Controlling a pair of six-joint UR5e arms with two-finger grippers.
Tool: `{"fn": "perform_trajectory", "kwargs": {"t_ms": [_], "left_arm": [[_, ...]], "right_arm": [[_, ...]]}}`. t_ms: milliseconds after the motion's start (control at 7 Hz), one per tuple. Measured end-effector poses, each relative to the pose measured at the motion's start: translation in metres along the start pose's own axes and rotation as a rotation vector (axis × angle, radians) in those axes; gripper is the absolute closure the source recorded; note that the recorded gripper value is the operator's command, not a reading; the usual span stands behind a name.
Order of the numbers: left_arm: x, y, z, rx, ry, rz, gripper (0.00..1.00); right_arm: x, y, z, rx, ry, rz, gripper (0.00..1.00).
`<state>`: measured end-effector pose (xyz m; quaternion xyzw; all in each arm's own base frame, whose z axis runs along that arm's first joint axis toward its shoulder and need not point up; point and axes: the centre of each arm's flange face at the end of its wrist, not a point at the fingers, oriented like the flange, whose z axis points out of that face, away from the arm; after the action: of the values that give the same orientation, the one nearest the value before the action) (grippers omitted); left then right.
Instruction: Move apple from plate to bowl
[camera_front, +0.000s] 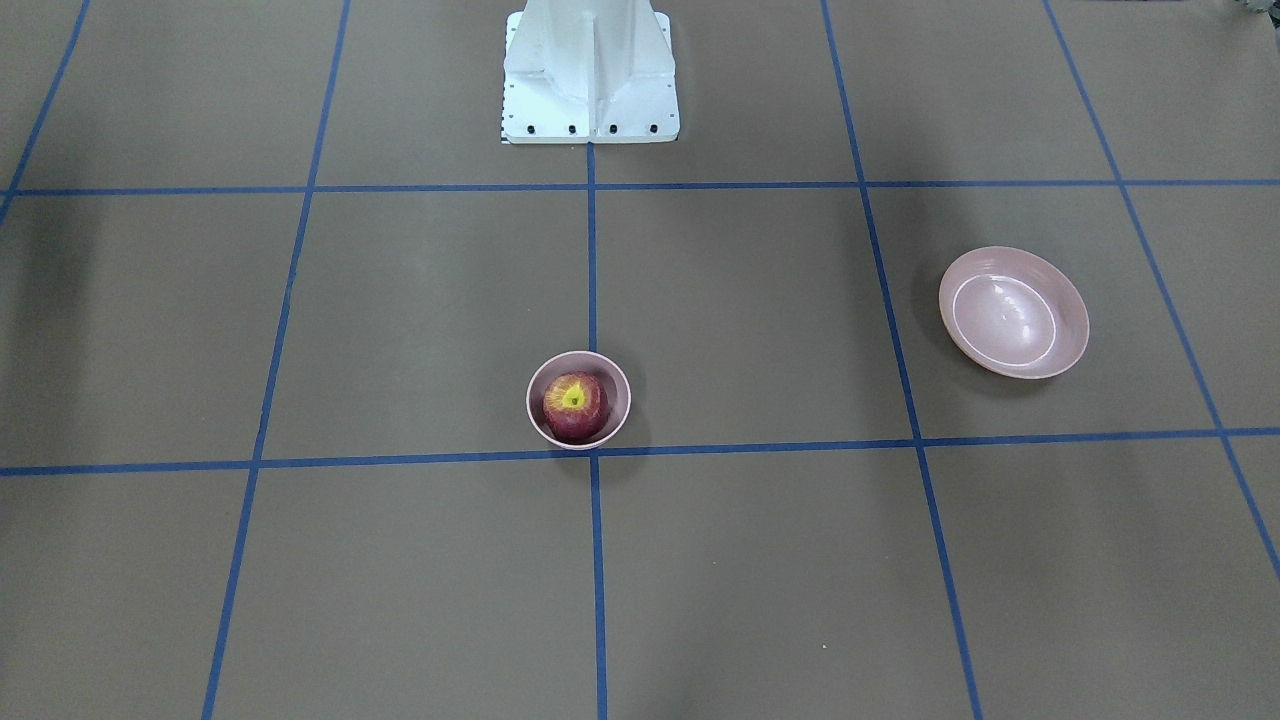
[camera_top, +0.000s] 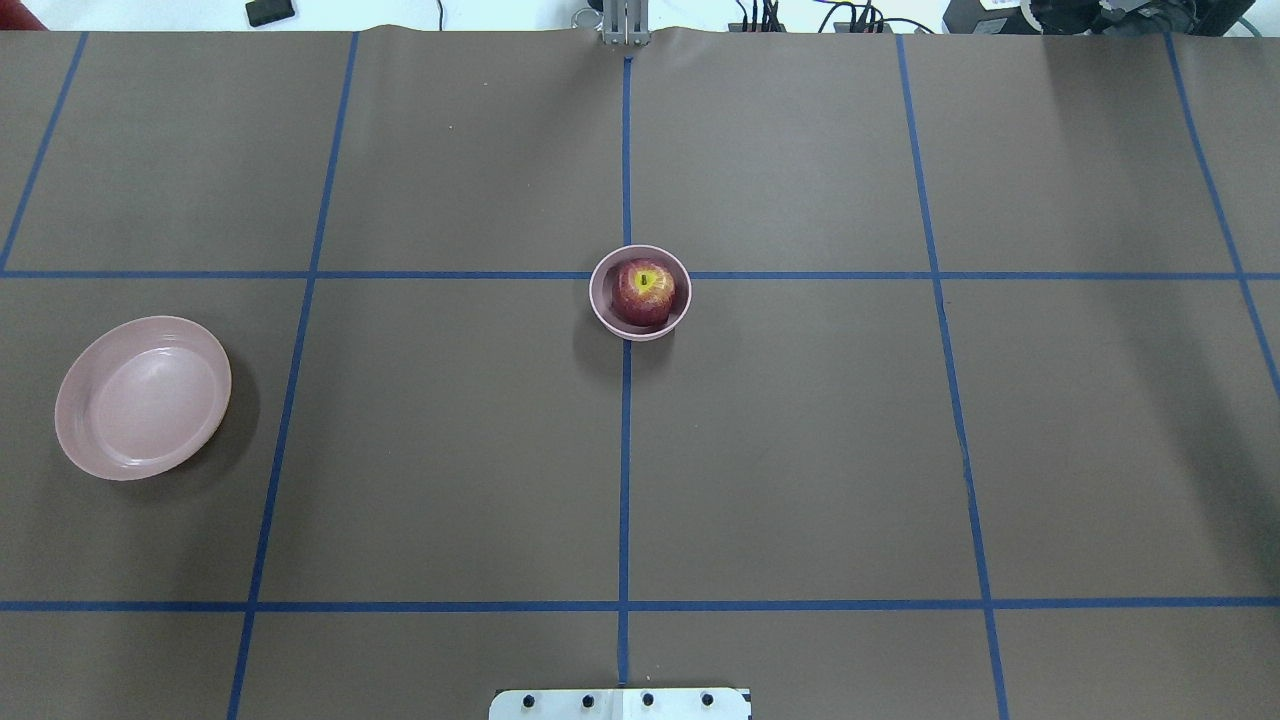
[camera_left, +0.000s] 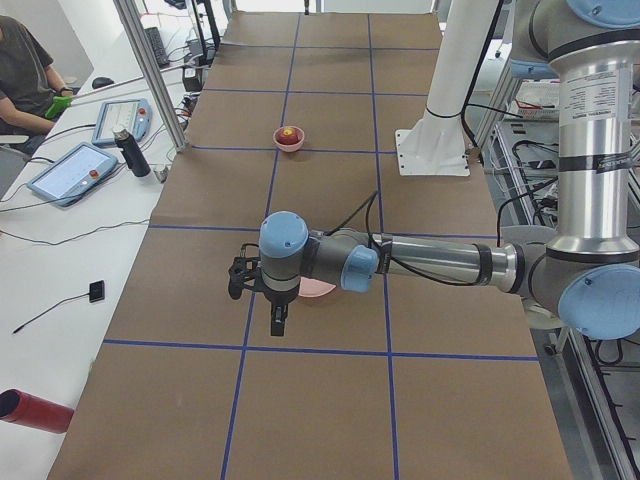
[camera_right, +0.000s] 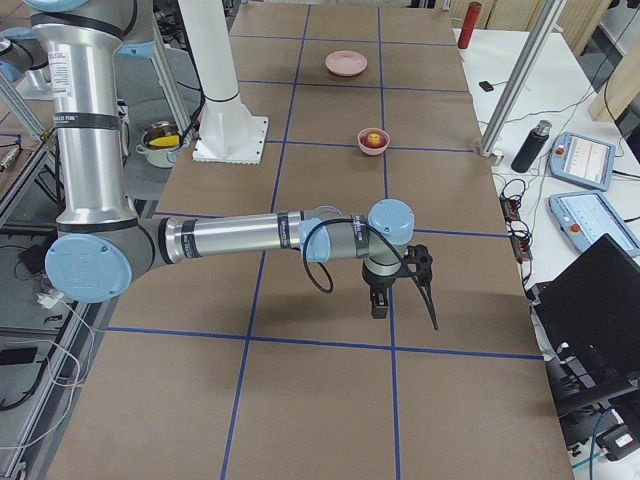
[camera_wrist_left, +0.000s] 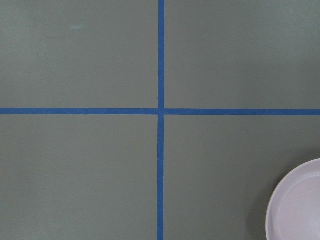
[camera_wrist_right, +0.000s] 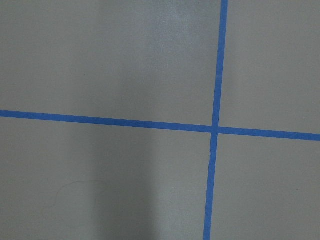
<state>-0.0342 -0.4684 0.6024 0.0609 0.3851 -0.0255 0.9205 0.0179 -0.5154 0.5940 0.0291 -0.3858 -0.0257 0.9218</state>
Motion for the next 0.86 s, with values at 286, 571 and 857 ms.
{"fn": "perform_trajectory", "kwargs": {"t_ms": [286,571,857], "left_arm": [[-0.001,0.0002,0.001,-0.002,-0.001,-0.001,0.02],[-0.0016,0.0002,0.0015,-0.003,-0.002,-0.002,0.02],[-0.0008,-0.0001,0.0007,-0.001,-0.002,0.0,0.02]], "right_arm": [[0.0011,0.002,0.0011,-0.003,0.0,0.002,0.0],[0.0015,0.0037,0.0021,-0.005,0.0,0.002,0.0],[0.0014,0.0044,0.0031,-0.006,0.0,0.001,0.0]]}}
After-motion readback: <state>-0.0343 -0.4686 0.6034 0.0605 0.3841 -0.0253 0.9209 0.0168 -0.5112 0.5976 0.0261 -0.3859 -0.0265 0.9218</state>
